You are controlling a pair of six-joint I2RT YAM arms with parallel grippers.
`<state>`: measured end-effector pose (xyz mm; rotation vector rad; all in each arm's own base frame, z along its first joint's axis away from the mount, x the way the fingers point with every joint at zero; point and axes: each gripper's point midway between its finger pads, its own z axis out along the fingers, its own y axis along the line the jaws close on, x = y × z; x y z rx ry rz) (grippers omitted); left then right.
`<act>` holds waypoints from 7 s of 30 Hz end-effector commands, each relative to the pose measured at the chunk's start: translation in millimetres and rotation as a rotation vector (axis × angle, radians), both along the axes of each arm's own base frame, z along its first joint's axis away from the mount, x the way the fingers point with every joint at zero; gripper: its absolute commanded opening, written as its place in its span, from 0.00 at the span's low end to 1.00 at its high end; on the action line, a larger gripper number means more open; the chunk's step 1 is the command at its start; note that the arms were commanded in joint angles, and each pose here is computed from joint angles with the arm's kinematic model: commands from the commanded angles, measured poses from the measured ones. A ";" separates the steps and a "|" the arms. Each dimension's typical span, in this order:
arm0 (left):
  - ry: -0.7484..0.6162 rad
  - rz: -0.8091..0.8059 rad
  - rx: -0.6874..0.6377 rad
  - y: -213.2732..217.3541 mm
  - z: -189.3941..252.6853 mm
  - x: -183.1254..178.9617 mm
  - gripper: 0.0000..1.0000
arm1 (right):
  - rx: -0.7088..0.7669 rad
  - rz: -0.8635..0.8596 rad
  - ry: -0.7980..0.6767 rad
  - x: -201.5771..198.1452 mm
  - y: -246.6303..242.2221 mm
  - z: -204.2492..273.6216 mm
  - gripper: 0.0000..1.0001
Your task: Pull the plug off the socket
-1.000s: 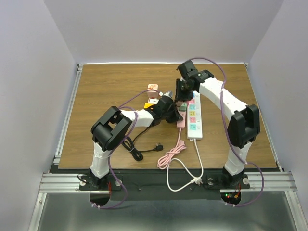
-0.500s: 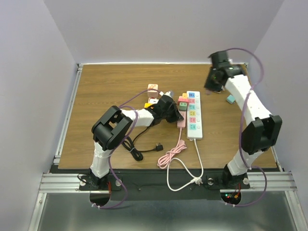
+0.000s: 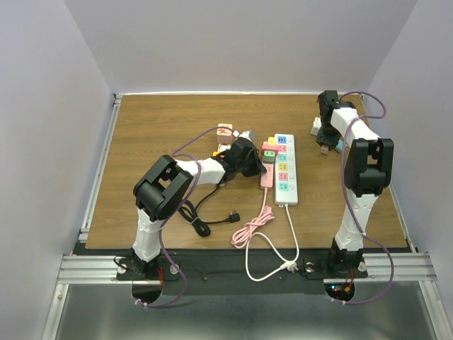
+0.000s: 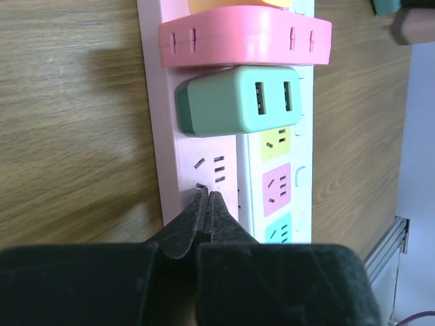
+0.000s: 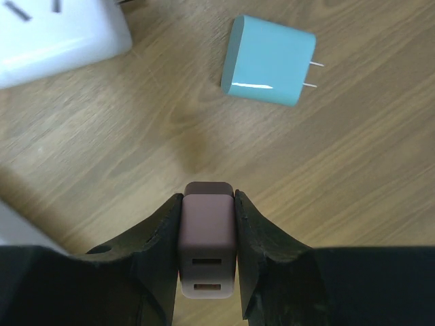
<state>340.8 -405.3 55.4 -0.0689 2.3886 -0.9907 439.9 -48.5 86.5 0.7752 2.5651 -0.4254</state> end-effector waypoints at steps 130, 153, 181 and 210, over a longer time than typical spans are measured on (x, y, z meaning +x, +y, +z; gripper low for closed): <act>-0.001 -0.008 -0.100 37.2 39.2 24.4 0.00 | 0.238 0.683 0.204 -0.4 225.3 -33.2 0.00; 0.056 0.056 0.224 33.0 -35.1 30.8 0.00 | 0.280 0.653 0.184 -26.7 229.0 -7.7 0.00; 0.203 -0.021 0.391 55.1 -127.9 -16.3 0.00 | 0.369 0.565 0.039 -18.9 239.7 51.4 0.00; 0.066 -0.087 0.208 13.4 -39.9 8.0 0.00 | -0.065 0.024 -0.104 46.2 47.6 13.3 0.22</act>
